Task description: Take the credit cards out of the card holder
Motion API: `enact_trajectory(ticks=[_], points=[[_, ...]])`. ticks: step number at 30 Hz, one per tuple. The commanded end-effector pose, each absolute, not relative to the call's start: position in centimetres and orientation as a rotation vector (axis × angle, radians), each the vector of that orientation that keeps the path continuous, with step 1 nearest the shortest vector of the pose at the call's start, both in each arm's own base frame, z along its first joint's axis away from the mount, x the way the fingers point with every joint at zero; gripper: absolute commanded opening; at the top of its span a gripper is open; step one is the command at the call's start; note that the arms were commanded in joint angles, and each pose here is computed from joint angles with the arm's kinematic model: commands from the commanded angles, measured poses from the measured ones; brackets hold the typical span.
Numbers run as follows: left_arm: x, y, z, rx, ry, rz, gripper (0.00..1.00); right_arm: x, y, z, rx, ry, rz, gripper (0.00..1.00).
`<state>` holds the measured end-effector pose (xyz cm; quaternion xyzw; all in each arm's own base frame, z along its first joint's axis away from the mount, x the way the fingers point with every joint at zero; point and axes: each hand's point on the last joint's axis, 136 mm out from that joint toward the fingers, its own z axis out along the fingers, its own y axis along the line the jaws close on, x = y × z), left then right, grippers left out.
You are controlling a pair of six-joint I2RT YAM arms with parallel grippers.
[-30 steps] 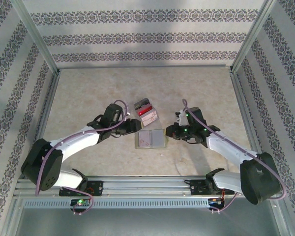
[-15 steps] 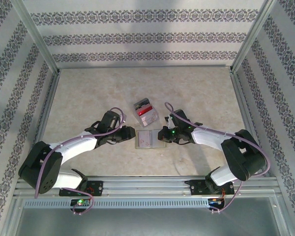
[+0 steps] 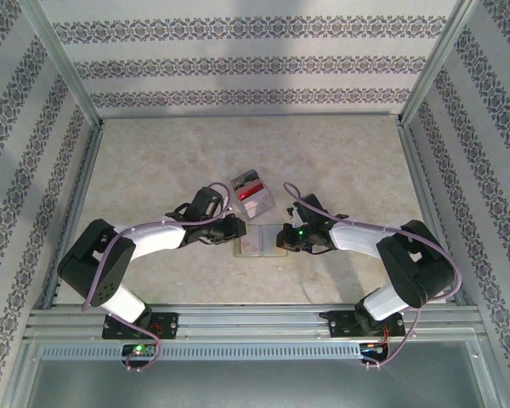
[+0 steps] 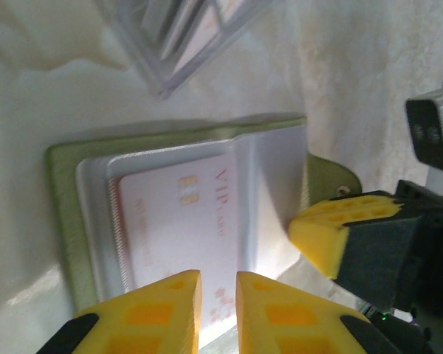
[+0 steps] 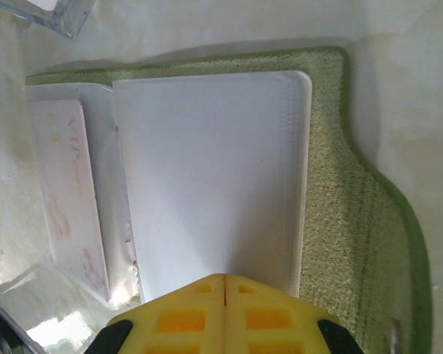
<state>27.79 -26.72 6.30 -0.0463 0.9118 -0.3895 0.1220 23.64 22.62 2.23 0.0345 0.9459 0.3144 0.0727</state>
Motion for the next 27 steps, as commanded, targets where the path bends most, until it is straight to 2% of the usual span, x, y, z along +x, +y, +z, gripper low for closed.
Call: enact_trajectory(ticks=[1,11,17,27], points=[[28.2,-27.7,6.3,-0.094,2.655,-1.163,0.2,23.7,21.8,1.4,0.108,2.854,0.899,0.02],[28.2,-27.0,4.6,-0.108,2.711,-1.072,0.17,23.7,21.8,1.3,0.1,2.86,0.888,0.02],[27.5,-27.3,3.7,-0.11,2.738,-1.115,0.17,23.7,21.8,1.2,0.099,2.865,0.885,0.03],[27.1,-25.8,2.5,-0.119,2.781,-0.995,0.17,23.7,21.7,1.1,0.092,2.873,0.869,0.03]])
